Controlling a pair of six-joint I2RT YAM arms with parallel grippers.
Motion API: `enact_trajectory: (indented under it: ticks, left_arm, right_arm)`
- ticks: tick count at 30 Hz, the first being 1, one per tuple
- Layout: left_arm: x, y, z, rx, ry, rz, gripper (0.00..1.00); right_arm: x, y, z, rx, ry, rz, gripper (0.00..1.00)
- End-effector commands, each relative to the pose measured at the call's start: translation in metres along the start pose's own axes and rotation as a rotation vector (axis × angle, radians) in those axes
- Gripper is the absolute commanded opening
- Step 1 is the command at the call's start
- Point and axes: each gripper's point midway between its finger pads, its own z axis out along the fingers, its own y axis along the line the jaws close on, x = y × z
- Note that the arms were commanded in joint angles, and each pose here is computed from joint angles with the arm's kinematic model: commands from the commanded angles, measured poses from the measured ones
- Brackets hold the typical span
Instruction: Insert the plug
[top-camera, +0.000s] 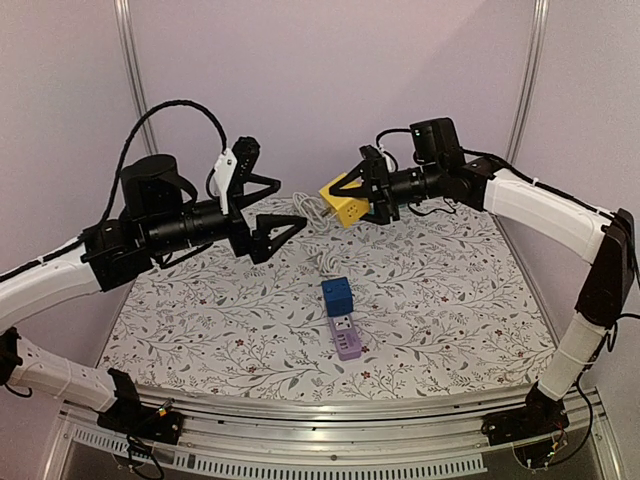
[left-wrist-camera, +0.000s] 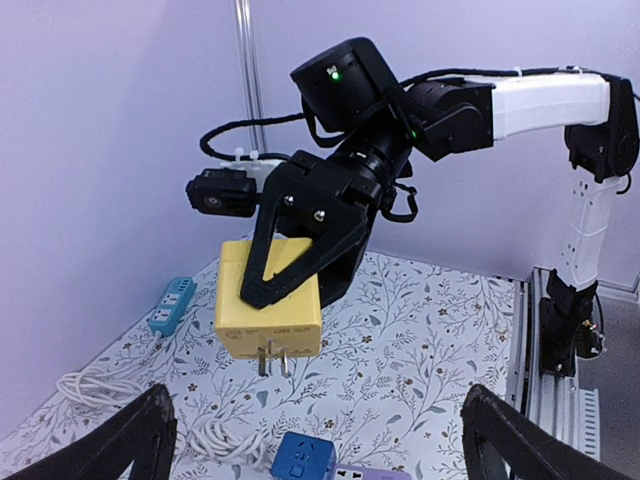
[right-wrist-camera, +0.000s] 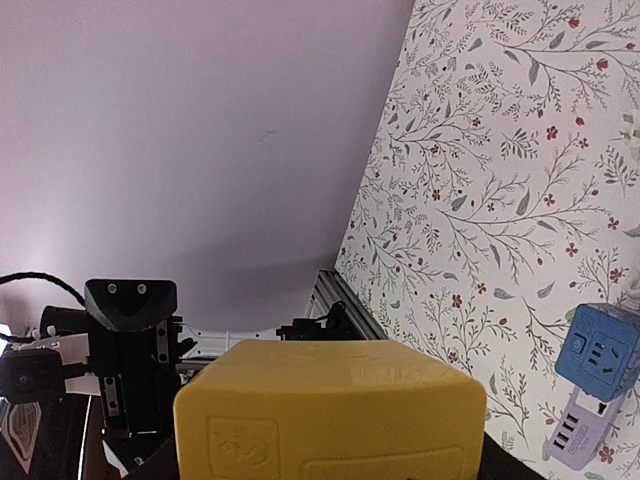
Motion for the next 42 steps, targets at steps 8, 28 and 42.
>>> enact_trajectory:
  ticks: [8, 28, 42]
  left_arm:
    - [-0.005, 0.001, 0.047, -0.025, -0.055, 0.163, 0.99]
    - [-0.028, 0.009, 0.087, -0.058, -0.198, 0.017, 0.98]
    - [-0.033, -0.013, 0.107, 0.047, -0.202, 0.047, 0.5]
  right_arm:
    - [-0.009, 0.03, -0.012, -0.044, -0.047, 0.057, 0.0]
    - [-0.001, 0.066, -0.035, -0.107, -0.118, -0.02, 0.0]
    - [0.005, 0.07, -0.044, -0.104, -0.129, -0.019, 0.0]
